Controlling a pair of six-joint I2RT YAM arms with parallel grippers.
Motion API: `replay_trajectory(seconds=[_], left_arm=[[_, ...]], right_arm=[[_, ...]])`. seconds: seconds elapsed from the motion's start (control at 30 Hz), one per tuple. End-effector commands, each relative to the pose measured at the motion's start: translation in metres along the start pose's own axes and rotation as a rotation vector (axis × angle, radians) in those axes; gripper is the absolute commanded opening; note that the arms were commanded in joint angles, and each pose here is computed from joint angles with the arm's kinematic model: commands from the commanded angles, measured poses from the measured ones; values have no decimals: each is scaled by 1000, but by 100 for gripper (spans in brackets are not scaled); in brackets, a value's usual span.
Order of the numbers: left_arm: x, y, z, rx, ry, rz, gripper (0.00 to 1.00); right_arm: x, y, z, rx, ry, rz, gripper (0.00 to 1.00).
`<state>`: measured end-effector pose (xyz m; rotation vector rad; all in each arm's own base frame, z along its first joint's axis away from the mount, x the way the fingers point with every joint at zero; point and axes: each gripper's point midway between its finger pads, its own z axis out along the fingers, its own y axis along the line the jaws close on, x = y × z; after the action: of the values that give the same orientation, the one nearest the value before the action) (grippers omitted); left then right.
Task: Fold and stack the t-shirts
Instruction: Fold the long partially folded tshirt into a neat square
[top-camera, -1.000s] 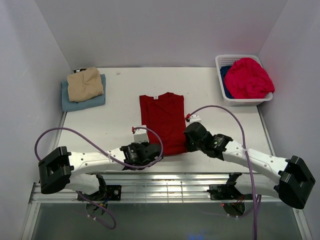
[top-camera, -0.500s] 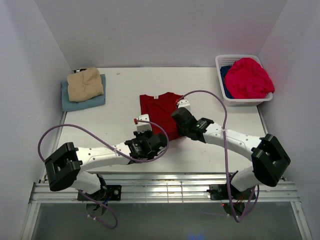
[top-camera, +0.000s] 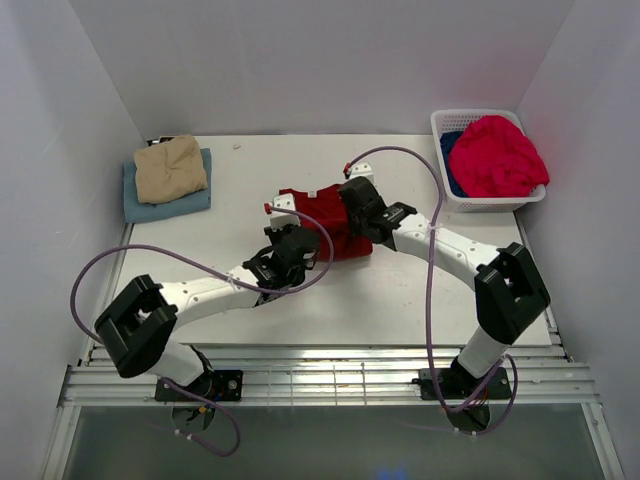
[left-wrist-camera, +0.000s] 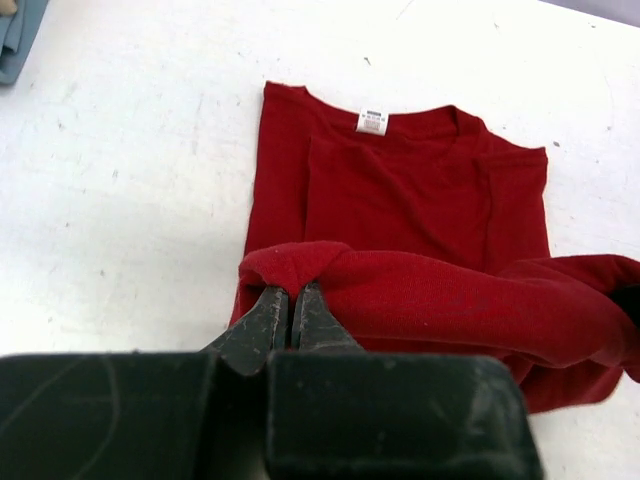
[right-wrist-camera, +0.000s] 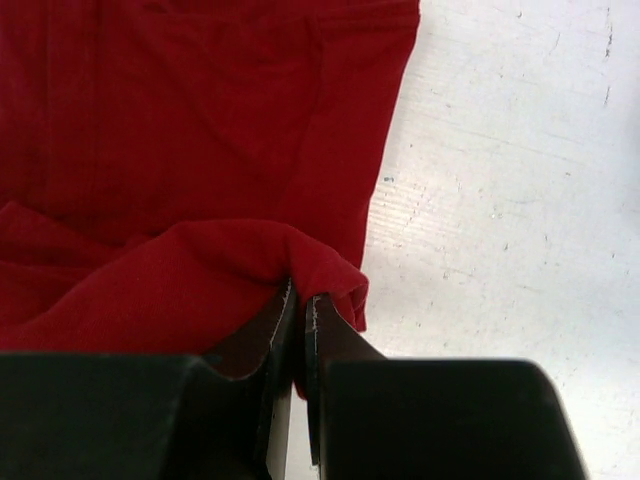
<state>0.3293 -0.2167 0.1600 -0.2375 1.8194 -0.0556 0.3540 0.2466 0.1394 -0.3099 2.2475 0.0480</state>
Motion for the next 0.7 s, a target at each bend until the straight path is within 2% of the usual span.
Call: replay_trajectory(seconds=[0.0,0.23,0.67], left_arm=[[-14,-10,20,32,-26,-2,0],[-10,-12,54,41,-16,10,0],[-10,-16,108,41,-12,30,0]], right_arm=[[-34,-1,13,1,-68,-8,8],[-43,0,52,3,-49,-35,8],[-71,-4,96,-4,-55,-29,8]])
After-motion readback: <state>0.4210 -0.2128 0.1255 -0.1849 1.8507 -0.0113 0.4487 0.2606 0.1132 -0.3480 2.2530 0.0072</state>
